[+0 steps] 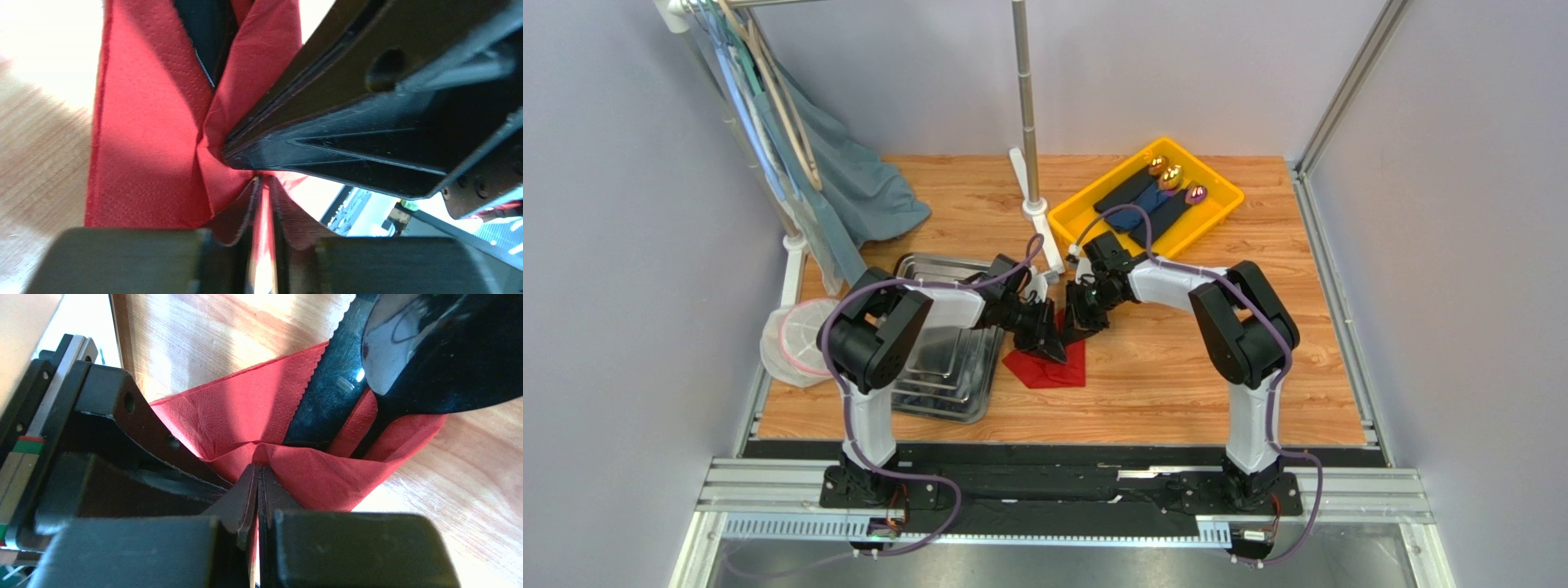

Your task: Place the utensils on the paper napkin and roll it up

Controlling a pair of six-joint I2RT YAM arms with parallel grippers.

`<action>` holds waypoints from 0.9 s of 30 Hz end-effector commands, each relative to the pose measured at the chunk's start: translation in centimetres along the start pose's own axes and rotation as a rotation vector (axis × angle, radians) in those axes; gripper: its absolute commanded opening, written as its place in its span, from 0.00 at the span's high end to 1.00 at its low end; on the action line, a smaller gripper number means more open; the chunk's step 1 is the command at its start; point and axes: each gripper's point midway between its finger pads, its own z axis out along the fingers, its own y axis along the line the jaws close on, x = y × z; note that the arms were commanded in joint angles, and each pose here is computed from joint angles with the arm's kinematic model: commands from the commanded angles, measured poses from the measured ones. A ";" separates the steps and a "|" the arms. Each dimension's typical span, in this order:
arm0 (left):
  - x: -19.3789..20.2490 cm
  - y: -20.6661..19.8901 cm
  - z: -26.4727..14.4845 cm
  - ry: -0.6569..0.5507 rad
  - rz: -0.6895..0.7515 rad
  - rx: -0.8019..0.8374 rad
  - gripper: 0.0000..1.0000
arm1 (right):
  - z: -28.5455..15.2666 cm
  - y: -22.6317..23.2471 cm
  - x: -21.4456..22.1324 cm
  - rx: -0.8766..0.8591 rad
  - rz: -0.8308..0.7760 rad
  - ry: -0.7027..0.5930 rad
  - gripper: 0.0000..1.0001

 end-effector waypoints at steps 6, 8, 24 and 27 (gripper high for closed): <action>-1.3 -0.8 -4.2 -0.091 0.114 -0.101 0.57 | 1.9 -3.4 0.8 0.096 -0.051 0.015 1.00; -0.6 -0.2 -5.5 -0.085 0.123 -0.145 0.45 | 1.9 -3.7 1.1 0.101 -0.051 0.022 1.00; -2.1 4.3 -7.3 -0.066 0.175 -0.340 0.32 | 0.9 -6.1 2.9 0.170 -0.113 0.050 1.00; -2.0 4.8 -6.6 -0.040 0.171 -0.356 0.32 | 1.0 -6.2 2.8 0.174 -0.118 0.058 1.00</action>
